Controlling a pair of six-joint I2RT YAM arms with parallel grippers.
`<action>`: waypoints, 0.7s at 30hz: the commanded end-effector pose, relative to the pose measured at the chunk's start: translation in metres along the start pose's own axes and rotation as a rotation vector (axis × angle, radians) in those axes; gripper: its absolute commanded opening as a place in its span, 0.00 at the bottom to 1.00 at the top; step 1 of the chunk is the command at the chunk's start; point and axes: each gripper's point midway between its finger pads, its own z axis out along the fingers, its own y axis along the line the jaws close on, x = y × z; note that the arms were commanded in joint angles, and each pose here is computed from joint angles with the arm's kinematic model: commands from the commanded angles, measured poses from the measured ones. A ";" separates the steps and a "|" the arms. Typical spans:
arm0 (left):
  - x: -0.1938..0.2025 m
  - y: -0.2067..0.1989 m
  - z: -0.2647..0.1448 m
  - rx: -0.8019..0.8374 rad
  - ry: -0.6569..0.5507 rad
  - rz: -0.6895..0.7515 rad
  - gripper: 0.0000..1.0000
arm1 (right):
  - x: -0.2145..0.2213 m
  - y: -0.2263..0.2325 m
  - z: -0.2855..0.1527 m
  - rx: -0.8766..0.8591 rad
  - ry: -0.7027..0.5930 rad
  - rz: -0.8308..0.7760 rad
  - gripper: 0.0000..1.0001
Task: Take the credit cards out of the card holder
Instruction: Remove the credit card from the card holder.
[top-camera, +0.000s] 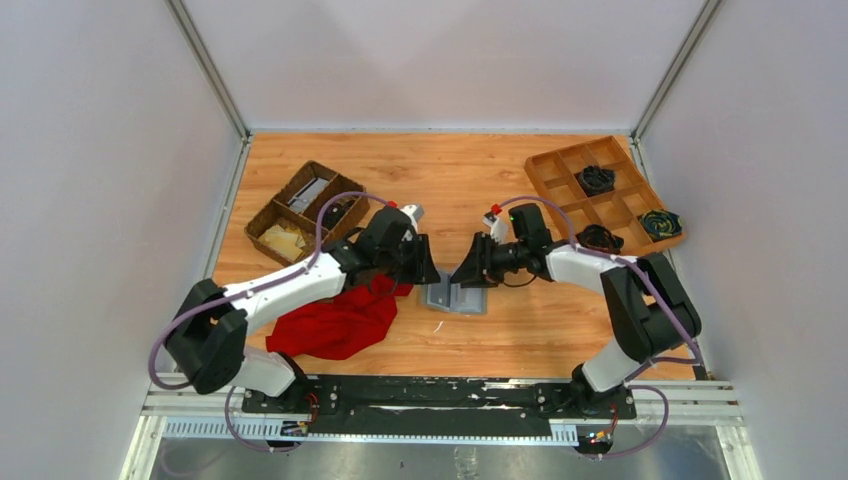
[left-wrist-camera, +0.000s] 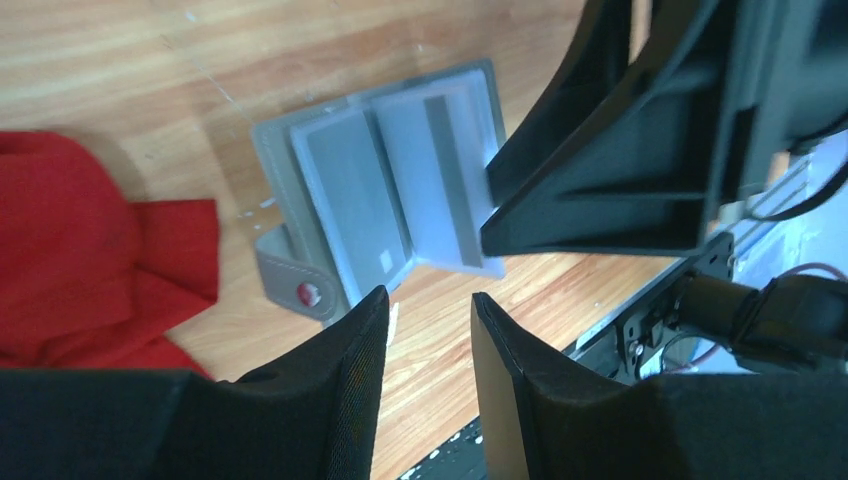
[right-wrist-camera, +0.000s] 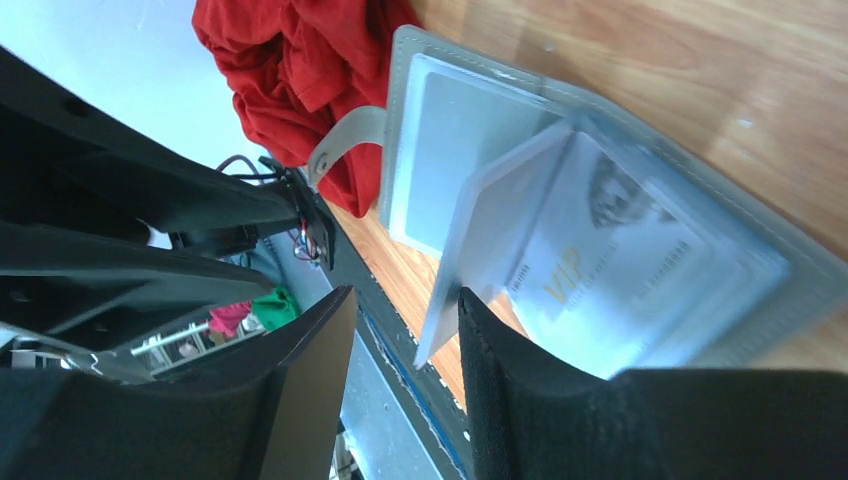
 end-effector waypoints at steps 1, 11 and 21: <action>-0.031 0.007 -0.032 -0.037 -0.107 -0.002 0.41 | 0.006 0.022 0.020 -0.042 0.069 -0.040 0.47; -0.043 0.018 -0.062 -0.050 -0.184 -0.036 0.43 | 0.004 0.019 0.067 0.038 0.147 -0.075 0.46; -0.030 -0.022 -0.038 0.162 -0.131 -0.049 0.43 | -0.001 0.005 0.000 0.221 0.006 -0.170 0.46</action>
